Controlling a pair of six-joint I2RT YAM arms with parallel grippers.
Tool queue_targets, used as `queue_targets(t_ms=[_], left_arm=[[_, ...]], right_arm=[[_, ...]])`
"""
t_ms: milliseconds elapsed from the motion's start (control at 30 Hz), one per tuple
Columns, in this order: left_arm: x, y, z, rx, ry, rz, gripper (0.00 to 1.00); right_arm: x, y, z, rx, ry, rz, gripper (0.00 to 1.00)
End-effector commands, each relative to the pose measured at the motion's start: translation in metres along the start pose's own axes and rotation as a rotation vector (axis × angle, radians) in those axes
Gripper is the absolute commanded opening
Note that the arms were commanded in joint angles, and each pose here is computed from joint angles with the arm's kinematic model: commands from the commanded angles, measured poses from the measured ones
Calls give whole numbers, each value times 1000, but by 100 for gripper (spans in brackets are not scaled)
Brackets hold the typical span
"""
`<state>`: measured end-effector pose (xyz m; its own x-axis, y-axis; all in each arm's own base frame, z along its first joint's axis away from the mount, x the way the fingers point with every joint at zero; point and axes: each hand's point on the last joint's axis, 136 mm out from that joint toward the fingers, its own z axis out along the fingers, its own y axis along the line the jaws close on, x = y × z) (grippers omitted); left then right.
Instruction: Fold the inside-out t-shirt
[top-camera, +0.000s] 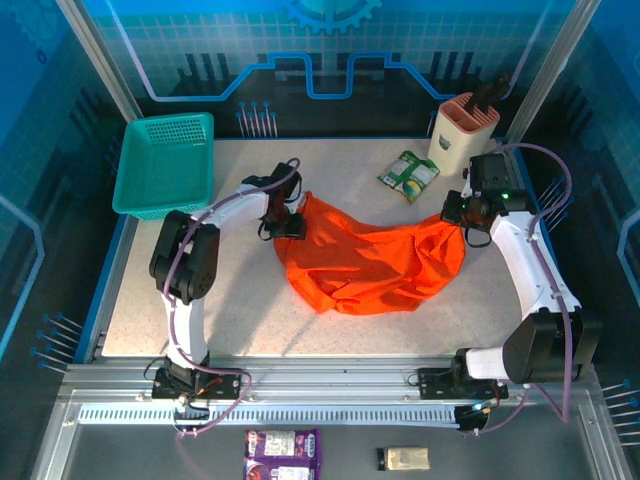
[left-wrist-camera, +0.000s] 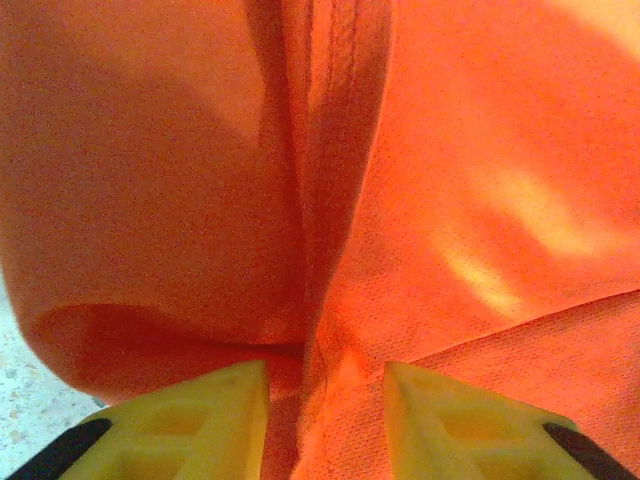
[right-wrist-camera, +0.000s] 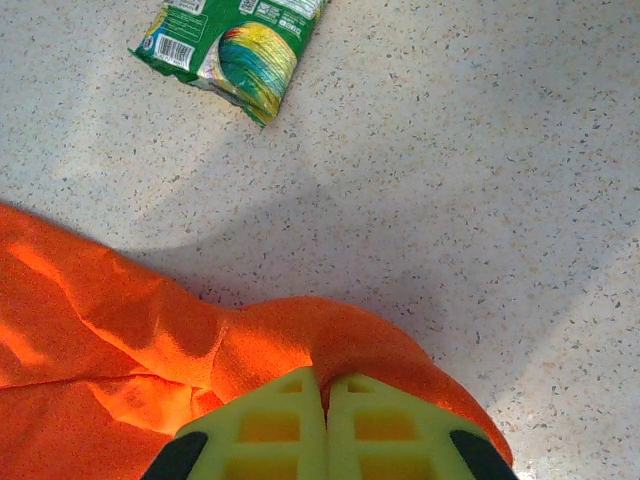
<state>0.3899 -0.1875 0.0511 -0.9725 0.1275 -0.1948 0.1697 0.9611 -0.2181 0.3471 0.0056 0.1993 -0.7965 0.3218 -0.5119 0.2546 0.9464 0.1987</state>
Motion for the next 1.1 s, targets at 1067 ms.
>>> queue_targets(t_ms=[1067], left_arm=[[-47,-4,-454,669,-977,-139,0]], right_arm=[[-121,10,-184,-50,-514,35,0]])
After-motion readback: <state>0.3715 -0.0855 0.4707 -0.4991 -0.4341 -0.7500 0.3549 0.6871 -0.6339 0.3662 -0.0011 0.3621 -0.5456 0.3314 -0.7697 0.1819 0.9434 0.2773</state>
